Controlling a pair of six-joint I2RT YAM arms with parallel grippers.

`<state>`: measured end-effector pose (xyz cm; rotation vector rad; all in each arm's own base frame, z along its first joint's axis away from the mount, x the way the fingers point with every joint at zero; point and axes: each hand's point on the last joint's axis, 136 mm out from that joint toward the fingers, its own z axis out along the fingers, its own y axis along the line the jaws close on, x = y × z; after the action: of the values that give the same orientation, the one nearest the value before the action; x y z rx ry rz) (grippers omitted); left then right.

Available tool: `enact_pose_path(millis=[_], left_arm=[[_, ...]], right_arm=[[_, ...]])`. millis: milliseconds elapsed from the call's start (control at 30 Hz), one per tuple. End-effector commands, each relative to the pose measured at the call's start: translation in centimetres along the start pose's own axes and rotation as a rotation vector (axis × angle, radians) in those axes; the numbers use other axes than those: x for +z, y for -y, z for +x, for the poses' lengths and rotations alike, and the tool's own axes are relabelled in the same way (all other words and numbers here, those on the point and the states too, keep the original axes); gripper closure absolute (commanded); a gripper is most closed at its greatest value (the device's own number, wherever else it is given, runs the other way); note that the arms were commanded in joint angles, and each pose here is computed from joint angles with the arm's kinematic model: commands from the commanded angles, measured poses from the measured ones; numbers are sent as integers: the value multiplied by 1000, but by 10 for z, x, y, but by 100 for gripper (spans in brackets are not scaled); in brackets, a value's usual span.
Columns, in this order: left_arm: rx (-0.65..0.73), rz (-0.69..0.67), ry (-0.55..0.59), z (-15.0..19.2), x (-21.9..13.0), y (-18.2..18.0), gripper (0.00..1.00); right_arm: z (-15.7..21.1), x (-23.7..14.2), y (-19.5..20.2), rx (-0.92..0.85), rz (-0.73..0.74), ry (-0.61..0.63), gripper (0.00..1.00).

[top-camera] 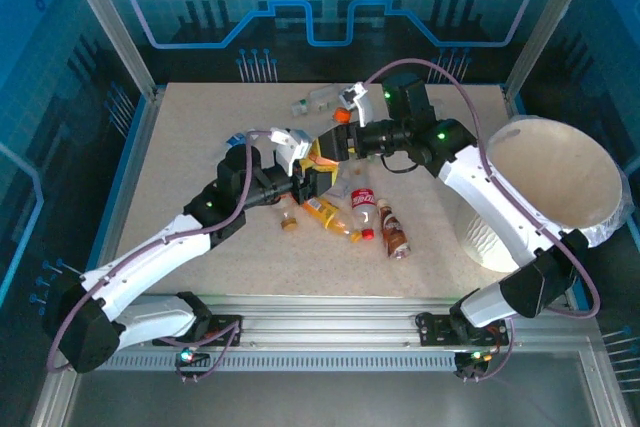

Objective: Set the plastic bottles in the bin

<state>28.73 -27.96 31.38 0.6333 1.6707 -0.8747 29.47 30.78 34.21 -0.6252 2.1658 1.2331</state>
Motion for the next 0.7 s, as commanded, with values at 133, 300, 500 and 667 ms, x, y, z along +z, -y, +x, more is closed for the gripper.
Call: enact_pose_path(millis=[133,300,500,667], left_arm=[[38,-3,29,-17,8,2,60],[-1,-24,19,-15,11,-3,39],[-14,-18,23,-14,10,-1,18],[-8,20,50,-16,5,6,8]], right_arm=[[2,-2,-6,-42,15,9,49],[-3,-10,0,-62,73,61,60],[-7,-21,18,-69,200,117,66],[-17,-43,32,-112,341,168,67]])
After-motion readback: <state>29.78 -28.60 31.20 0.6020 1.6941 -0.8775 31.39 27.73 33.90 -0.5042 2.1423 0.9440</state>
